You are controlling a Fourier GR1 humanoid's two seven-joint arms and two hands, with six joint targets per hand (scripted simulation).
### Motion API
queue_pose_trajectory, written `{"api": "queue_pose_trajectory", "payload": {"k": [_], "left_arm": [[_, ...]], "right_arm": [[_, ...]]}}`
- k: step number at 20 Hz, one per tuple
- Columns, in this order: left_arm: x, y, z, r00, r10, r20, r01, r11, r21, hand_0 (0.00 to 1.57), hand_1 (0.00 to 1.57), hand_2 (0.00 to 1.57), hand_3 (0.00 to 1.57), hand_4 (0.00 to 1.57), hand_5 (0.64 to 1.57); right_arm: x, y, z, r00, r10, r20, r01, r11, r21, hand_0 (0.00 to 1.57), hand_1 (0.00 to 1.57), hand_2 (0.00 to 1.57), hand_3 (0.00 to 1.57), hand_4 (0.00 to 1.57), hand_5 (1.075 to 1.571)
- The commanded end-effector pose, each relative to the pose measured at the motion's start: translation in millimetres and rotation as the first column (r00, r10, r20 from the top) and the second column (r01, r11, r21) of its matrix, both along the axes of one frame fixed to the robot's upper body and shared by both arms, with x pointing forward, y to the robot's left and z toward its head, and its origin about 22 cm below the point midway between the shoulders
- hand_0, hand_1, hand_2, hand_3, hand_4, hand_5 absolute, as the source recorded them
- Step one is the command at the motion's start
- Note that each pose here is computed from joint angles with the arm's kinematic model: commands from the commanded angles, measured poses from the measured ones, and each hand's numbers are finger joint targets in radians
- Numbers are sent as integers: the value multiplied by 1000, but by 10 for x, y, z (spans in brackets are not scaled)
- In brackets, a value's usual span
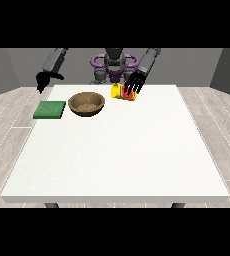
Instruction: Pick the cup and pour the ball into the bowl, then pick the bowl and place it on the pad
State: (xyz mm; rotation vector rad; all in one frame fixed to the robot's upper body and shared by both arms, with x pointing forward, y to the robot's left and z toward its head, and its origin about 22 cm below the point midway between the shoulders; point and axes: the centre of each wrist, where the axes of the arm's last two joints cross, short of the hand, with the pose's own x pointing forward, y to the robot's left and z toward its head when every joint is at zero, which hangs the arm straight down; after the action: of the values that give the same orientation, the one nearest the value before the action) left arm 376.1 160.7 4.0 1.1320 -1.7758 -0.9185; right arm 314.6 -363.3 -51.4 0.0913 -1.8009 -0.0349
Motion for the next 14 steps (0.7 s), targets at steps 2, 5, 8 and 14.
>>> {"api": "queue_pose_trajectory", "payload": {"k": [2, 5, 8, 14], "left_arm": [[55, -508, 232, 998, -50, -39, 58, 970, 235, 1268, 1268, 1571, 1541, 877, 1533], [-24, -920, 388, 991, -104, -88, 125, 949, 289, 1126, 1126, 1571, 1489, 899, 1539], [-238, -1103, 244, 990, -104, -99, 130, 940, 316, 176, 176, 1571, 1425, 867, 1527], [-168, -1306, 717, 979, -197, -59, 201, 853, 482, 0, 0, 1571, 1569, 576, 1521]], "right_arm": [[-163, -332, -49, 995, -63, -81, 61, 998, -21, 0, 0, 298, 224, 393, 1543], [-373, -410, -238, 989, -109, -99, 111, 994, 21, 0, 0, 291, 262, 404, 1542], [-416, -545, -196, 990, -117, -80, 119, 993, 17, 0, 0, 222, 296, 417, 1541], [-652, -812, -228, 979, -178, -101, 179, 984, 5, 0, 0, 263, 320, 395, 1536]]}}
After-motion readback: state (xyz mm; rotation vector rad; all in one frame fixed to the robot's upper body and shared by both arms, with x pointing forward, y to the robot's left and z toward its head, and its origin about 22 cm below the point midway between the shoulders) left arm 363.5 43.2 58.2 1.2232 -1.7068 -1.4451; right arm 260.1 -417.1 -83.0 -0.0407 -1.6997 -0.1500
